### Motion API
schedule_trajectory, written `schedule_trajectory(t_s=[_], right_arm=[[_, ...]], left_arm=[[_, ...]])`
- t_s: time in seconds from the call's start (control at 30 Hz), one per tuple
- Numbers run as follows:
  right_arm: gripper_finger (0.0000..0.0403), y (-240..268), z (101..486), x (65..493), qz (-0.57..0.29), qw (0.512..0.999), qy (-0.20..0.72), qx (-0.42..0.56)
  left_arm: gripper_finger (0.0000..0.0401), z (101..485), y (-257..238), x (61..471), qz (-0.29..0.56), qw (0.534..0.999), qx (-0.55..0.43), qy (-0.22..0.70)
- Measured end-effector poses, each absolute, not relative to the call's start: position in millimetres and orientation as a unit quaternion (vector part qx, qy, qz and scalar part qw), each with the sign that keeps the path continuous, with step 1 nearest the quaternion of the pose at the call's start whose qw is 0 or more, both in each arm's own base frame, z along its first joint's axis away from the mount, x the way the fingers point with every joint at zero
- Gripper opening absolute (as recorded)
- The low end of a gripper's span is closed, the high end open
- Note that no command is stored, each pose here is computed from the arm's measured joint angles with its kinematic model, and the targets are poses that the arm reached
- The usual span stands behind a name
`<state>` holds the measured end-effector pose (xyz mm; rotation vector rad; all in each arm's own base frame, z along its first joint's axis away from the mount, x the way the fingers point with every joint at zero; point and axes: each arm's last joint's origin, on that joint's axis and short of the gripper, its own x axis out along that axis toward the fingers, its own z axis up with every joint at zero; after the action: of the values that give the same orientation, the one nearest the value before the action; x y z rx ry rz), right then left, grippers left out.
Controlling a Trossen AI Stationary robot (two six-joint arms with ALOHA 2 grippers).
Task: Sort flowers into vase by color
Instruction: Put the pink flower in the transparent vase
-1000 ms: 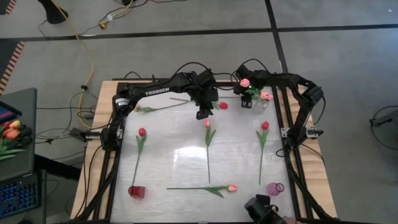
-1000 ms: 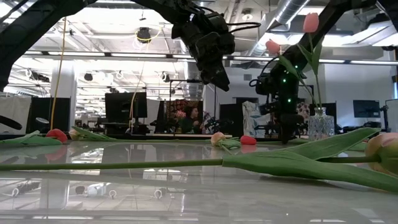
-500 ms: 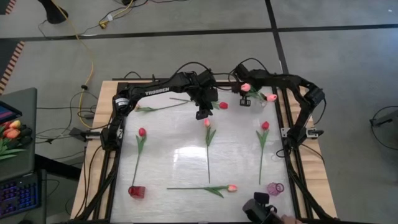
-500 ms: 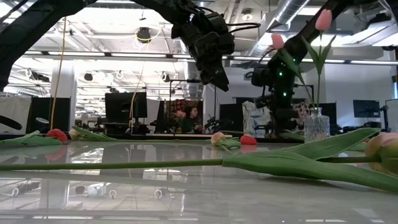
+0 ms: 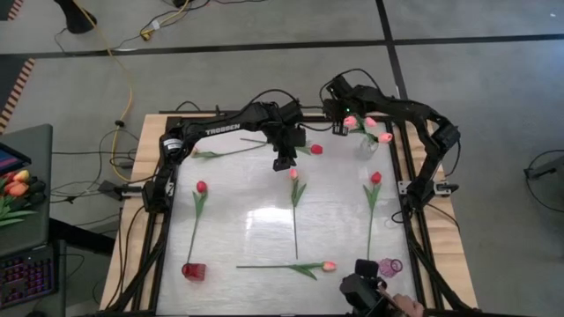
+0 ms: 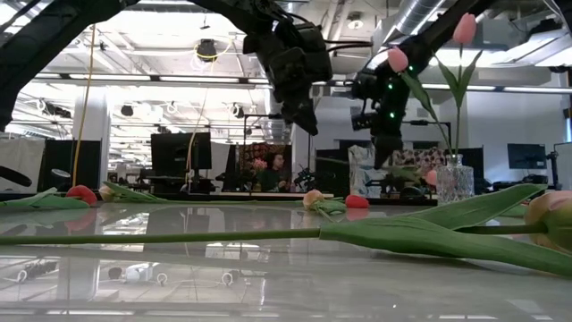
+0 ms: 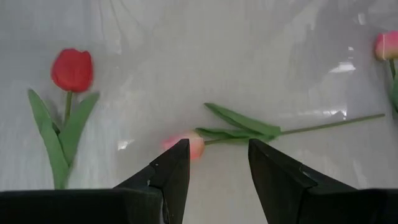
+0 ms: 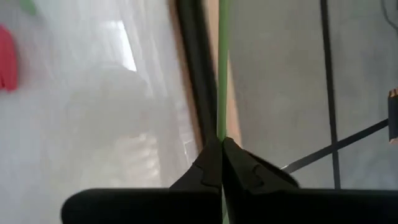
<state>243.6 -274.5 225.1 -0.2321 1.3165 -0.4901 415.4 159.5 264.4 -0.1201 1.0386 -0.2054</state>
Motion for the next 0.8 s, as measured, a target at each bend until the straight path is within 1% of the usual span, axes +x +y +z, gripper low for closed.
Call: schedule_trajectory(t_s=[0.2,0.37,0.47,0.6,0.73,0.8], right_arm=[[0.0025,-279.9,264.2,254.1,-0.245,0.766,0.580,-0.128],[0.0024,-284.1,311.3,260.7,-0.276,0.772,0.549,-0.160],[0.0024,-283.5,342.4,262.6,-0.297,0.769,0.533,-0.189],[0.0024,-281.5,380.4,258.9,-0.335,0.743,0.530,-0.234],[0.0024,-277.4,407.2,254.1,-0.353,0.731,0.524,-0.260],[0.0024,-274.7,416.5,251.3,-0.348,0.725,0.527,-0.273]], left_arm=[[0.0151,261.8,158.8,408.6,-0.114,0.845,-0.053,0.520],[0.0151,267.1,165.5,399.8,-0.127,0.844,-0.075,0.516],[0.0151,281.6,169.9,391.1,-0.144,0.856,-0.094,0.488],[0.0151,313.3,167.4,372.6,-0.148,0.871,-0.094,0.459],[0.0151,349.3,157.8,350.3,-0.140,0.887,-0.074,0.433],[0.0151,368.0,151.4,338.6,-0.144,0.898,-0.071,0.409]])
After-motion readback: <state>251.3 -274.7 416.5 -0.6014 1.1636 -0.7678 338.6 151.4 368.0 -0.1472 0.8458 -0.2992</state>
